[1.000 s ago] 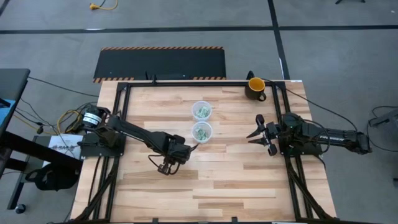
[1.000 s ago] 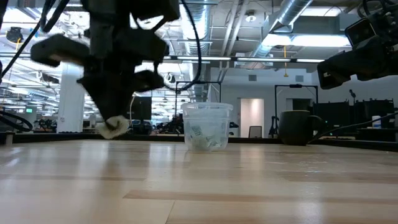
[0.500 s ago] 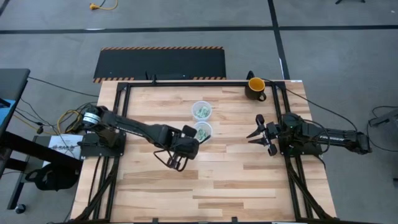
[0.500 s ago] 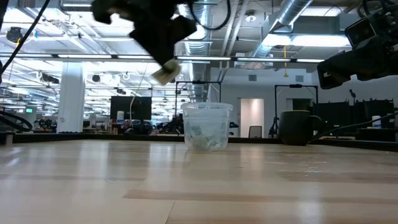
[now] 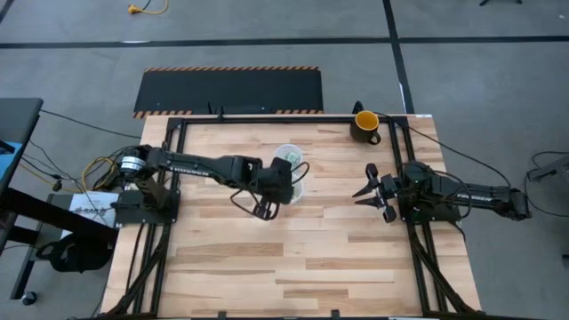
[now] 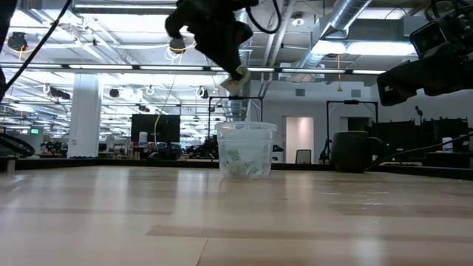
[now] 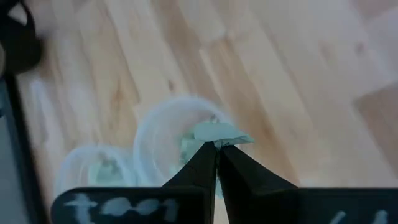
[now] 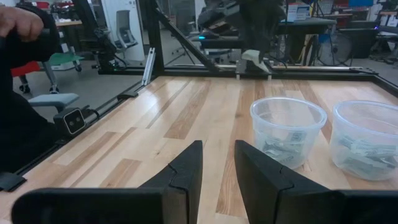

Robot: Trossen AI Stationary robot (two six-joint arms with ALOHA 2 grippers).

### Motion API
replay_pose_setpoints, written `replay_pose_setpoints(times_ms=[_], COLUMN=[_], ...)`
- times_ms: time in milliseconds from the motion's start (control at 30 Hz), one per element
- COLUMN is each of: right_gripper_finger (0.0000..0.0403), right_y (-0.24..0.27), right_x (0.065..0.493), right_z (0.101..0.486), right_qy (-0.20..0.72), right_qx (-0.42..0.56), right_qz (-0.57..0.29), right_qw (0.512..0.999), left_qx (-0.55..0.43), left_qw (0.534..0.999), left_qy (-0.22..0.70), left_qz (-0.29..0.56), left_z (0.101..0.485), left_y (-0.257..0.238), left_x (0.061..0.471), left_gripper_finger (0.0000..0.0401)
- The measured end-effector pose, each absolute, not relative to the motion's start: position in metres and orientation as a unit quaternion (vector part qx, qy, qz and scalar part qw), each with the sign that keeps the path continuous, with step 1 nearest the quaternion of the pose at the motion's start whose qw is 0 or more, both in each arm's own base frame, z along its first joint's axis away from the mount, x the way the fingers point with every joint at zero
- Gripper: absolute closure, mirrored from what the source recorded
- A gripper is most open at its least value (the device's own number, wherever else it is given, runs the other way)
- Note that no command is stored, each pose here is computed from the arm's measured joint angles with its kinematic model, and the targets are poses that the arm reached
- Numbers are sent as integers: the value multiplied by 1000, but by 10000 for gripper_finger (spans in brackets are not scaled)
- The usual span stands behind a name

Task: Pick and place items into bin
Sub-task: Put the green stevia packet into the bottom transparent bin

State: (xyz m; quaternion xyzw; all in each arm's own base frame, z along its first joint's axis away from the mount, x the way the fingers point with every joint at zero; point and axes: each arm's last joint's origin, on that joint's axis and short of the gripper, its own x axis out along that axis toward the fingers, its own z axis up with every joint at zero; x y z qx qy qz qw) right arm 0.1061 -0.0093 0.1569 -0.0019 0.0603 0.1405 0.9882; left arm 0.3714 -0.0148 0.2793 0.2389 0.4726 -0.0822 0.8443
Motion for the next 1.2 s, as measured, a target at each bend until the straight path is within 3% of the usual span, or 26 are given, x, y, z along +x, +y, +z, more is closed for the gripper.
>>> replay_pose_setpoints(times_ms=[400,1067,1200], right_gripper_finger=[316,316,316], right_y=[-9,-9,-9], right_x=[106,106,106], right_z=[157,157,157], right_qy=[60,60,60], right_qx=[-2,-2,-2], right_qz=[141,141,141], right_qw=[988,988,988], left_qx=[205,190,190], left_qw=[879,882,882], left_qy=[420,422,422], left_qz=[-95,-94,-94], left_z=[285,285,285], left_y=[14,24,24], left_x=[380,379,379], left_gripper_finger=[399,398,381])
